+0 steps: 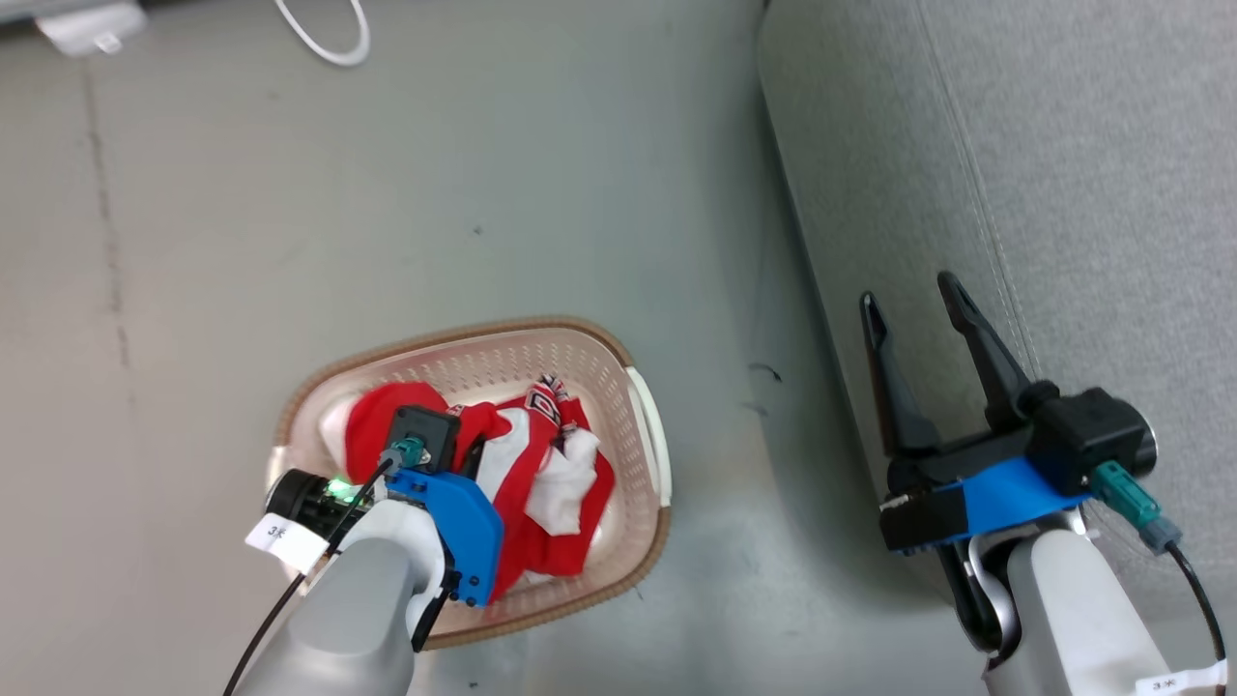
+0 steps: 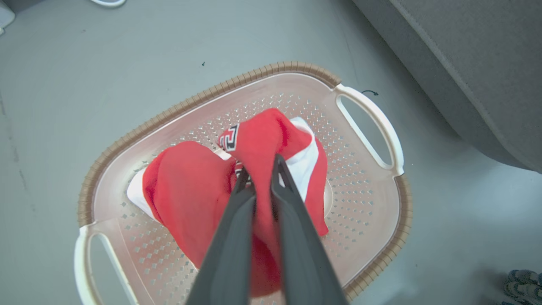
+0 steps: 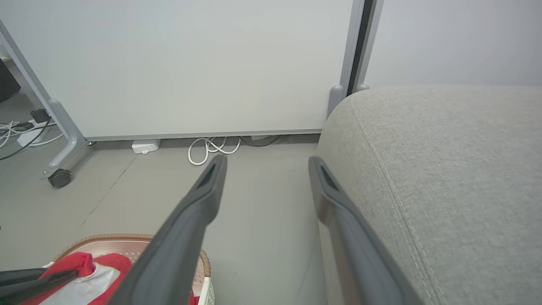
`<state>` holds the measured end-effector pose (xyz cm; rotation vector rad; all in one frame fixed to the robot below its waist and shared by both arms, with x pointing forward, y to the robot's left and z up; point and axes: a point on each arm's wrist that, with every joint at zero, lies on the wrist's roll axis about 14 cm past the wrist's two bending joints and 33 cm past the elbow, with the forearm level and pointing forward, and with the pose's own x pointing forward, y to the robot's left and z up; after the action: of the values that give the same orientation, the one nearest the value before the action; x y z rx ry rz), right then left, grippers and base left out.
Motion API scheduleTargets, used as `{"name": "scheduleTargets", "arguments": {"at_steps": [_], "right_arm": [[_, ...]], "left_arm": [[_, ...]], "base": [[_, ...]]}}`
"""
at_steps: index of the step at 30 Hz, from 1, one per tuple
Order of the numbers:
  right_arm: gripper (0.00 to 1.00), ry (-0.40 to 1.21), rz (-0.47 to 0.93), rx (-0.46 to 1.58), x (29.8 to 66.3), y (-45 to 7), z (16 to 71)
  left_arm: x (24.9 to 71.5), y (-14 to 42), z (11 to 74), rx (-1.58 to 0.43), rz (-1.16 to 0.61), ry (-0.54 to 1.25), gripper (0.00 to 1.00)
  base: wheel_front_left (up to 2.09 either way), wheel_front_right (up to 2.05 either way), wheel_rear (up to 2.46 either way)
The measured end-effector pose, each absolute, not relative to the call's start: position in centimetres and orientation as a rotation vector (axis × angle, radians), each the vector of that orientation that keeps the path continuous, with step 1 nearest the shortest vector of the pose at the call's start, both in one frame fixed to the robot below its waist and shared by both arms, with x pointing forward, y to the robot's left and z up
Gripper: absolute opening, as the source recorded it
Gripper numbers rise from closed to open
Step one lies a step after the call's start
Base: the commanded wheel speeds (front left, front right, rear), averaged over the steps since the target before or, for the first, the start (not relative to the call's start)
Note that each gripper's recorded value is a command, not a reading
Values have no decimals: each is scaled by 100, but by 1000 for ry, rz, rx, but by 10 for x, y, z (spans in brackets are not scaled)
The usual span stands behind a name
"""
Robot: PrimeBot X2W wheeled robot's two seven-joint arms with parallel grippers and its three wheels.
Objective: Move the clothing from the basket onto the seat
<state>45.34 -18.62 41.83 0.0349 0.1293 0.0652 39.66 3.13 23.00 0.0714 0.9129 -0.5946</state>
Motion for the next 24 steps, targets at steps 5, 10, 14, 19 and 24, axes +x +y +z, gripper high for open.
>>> {"name": "scheduleTargets", "arguments": {"at_steps": [5,10,14,19,24], "right_arm": [[100,92,101,46,446,-171,438],[100,53,142,60,438,-155,458],[100,34,173,72,429,-144,471],[100,14,203,75,418,-133,484],[100,-3,223,71,409,-127,494]], "left_arm": [[410,30,279,28,-570,772,0],[418,13,335,-23,-601,624,0],[422,0,378,-44,-632,517,0],[433,-18,438,-44,-687,362,0],[437,-36,488,-48,-741,239,0]], "base": [[0,0,0],[0,0,0],[0,0,0],[0,0,0],[0,0,0]]}}
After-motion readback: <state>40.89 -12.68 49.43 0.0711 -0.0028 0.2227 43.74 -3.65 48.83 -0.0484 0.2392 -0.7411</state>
